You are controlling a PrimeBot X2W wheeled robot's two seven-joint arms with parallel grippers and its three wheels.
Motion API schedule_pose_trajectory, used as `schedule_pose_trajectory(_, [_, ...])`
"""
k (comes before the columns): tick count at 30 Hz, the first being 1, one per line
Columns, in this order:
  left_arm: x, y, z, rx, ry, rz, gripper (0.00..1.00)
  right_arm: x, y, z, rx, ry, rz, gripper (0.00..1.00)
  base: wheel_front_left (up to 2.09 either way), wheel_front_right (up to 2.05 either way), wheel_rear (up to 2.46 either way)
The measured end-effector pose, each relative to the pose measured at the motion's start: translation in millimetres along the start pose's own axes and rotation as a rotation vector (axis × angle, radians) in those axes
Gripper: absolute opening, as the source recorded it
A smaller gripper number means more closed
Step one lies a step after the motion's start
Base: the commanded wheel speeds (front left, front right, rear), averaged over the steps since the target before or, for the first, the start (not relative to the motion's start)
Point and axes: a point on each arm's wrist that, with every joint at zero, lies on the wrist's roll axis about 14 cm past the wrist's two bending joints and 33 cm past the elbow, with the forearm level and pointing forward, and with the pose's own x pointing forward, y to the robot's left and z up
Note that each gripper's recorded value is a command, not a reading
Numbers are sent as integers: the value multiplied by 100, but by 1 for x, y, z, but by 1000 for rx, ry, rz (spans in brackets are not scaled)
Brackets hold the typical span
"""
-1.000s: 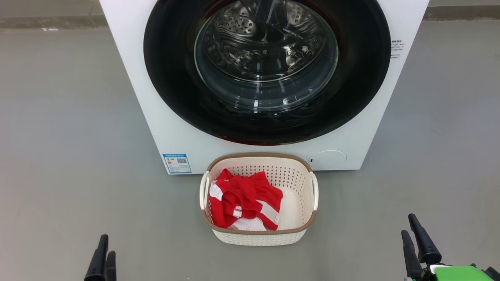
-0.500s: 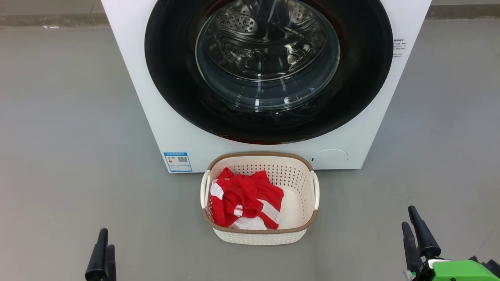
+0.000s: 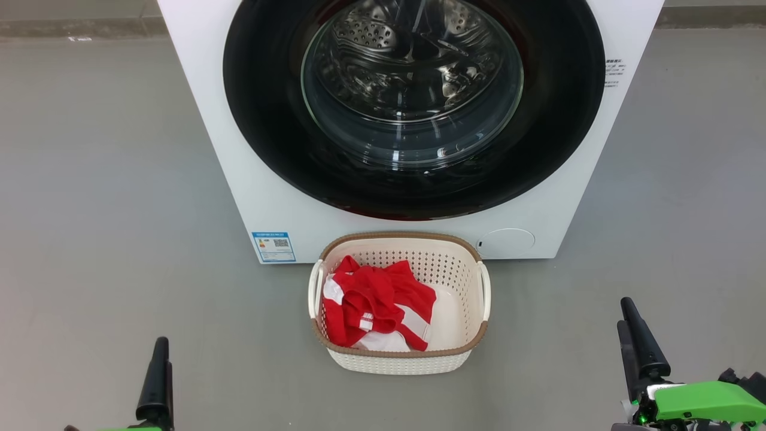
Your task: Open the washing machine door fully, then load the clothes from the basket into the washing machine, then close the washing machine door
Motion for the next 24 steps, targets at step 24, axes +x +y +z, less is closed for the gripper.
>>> schedule_pose_trajectory(24, [1,-22,-11,443,26,-89,100,6,26,-6,-350,15,94,100,0,0,0])
